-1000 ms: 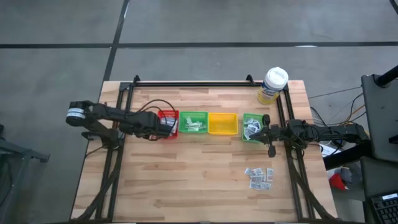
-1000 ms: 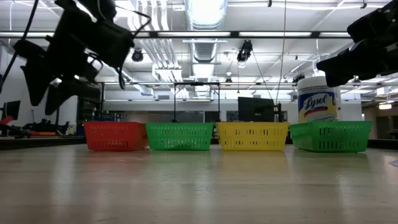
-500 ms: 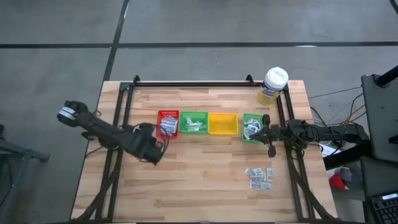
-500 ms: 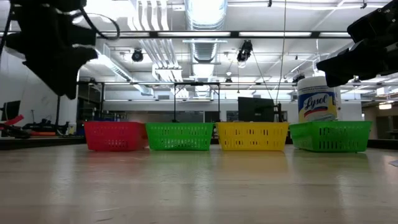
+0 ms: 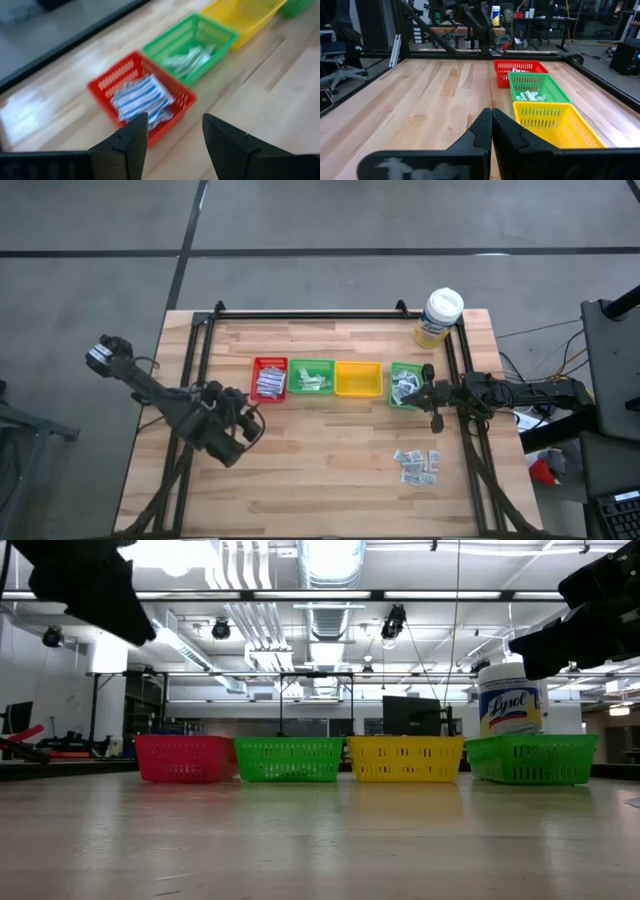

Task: Pick & Place First Aid Supplies
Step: Put the orange ointment pack into the yellow bin

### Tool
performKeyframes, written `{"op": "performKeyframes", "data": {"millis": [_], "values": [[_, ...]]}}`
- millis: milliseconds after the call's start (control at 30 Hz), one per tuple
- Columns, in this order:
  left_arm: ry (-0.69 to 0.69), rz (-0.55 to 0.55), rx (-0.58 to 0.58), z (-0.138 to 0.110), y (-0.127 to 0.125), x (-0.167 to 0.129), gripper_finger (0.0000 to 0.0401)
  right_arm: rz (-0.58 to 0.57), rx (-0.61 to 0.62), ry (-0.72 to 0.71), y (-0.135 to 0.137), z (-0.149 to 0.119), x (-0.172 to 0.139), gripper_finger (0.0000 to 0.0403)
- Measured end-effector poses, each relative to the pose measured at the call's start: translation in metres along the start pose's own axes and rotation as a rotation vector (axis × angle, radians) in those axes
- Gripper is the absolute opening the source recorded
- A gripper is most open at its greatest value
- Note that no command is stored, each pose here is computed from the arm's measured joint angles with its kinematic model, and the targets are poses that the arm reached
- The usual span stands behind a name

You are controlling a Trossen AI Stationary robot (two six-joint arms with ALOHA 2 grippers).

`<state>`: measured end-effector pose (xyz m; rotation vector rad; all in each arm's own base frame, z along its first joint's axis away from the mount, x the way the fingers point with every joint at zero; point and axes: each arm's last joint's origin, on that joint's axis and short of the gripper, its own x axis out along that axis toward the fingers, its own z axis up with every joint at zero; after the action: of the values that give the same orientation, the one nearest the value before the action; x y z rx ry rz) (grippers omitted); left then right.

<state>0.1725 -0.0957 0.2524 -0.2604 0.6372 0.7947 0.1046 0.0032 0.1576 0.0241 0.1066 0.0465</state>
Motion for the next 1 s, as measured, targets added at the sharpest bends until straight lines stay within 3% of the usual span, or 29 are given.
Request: {"op": "performKeyframes", "data": {"millis": [567, 800, 1000], "values": [[-0.170, -0.060, 0.082, 0.014, 0.018, -0.014, 0.0188, 0.000, 0.002, 0.000, 0.000, 0.000, 0.000, 0.0008], [-0.220, -0.154, 0.053, -0.007, 0.030, 0.000, 0.0188, 0.000, 0.002, 0.000, 0.000, 0.000, 0.000, 0.0008], [-0.266, -0.299, 0.059, -0.030, 0.038, 0.016, 0.0188, 0.000, 0.010, 0.000, 0.000, 0.000, 0.000, 0.0008]]}}
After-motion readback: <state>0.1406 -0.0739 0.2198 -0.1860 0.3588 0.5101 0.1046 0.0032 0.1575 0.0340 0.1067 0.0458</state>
